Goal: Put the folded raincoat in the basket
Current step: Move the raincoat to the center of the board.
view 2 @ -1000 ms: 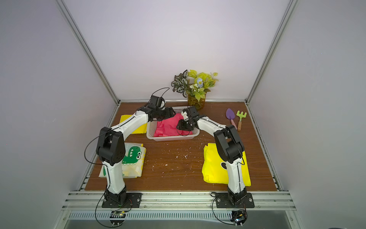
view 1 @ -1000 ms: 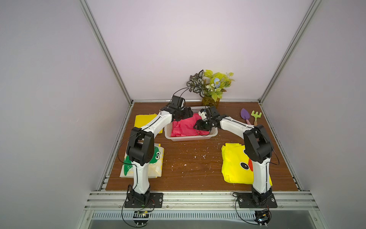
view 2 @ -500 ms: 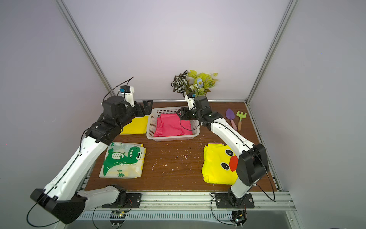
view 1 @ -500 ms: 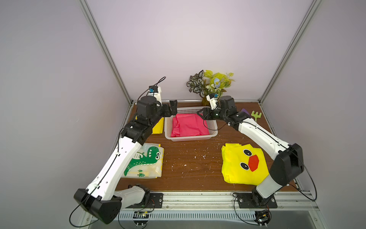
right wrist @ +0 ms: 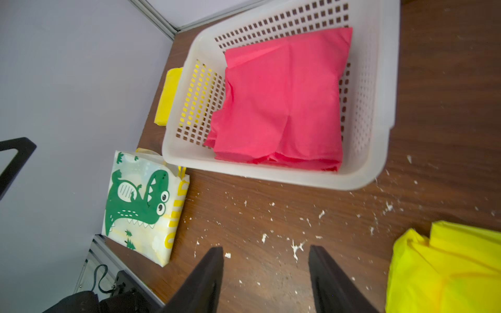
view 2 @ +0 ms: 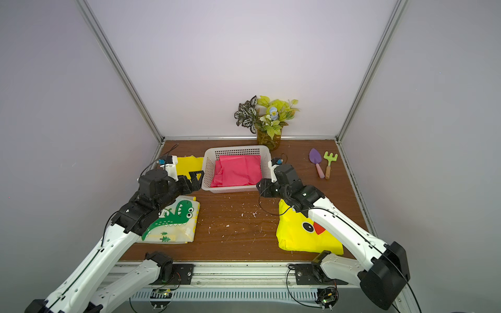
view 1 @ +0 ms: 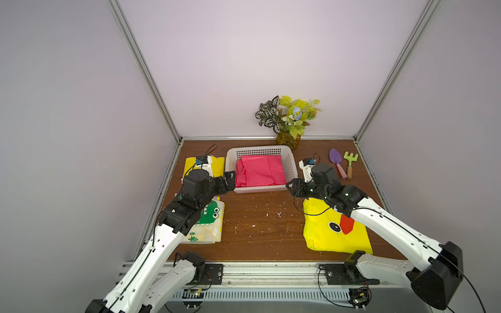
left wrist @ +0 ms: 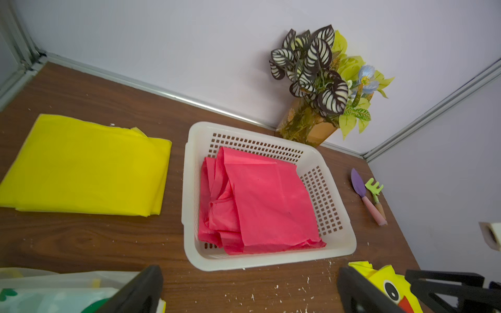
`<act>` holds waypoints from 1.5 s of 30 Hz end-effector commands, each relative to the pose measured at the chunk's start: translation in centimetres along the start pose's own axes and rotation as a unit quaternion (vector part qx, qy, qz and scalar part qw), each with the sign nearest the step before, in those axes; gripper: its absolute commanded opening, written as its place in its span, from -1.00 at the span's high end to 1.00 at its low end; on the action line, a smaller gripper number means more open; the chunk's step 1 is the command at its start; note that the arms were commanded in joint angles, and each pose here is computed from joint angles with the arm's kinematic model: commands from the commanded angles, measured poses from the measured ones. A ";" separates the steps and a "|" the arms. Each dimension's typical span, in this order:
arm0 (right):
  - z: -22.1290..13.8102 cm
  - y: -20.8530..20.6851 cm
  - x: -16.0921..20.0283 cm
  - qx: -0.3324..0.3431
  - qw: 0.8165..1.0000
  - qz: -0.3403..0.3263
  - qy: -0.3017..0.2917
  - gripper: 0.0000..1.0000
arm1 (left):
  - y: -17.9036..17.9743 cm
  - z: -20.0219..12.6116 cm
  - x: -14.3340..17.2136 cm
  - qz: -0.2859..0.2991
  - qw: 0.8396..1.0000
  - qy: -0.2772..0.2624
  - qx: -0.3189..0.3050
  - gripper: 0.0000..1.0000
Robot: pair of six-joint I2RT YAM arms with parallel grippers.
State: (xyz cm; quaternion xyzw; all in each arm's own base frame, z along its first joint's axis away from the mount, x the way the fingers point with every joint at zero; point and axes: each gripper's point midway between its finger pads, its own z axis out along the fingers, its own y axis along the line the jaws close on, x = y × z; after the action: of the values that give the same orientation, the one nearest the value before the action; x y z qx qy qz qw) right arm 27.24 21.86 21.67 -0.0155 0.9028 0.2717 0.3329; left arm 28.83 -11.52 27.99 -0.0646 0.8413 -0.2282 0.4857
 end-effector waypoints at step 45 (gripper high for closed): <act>6.2 -5.5 18.2 0.138 0.968 0.056 0.201 -0.17 | -0.2 2.7 15.4 -0.051 0.978 0.197 0.042 -1.00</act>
State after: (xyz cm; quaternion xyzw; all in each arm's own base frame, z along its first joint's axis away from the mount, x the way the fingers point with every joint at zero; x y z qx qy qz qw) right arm 18.03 21.15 3.21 0.0272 0.9816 0.1293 0.1380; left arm 22.82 -17.36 14.64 -0.0361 0.9084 -0.2945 0.2946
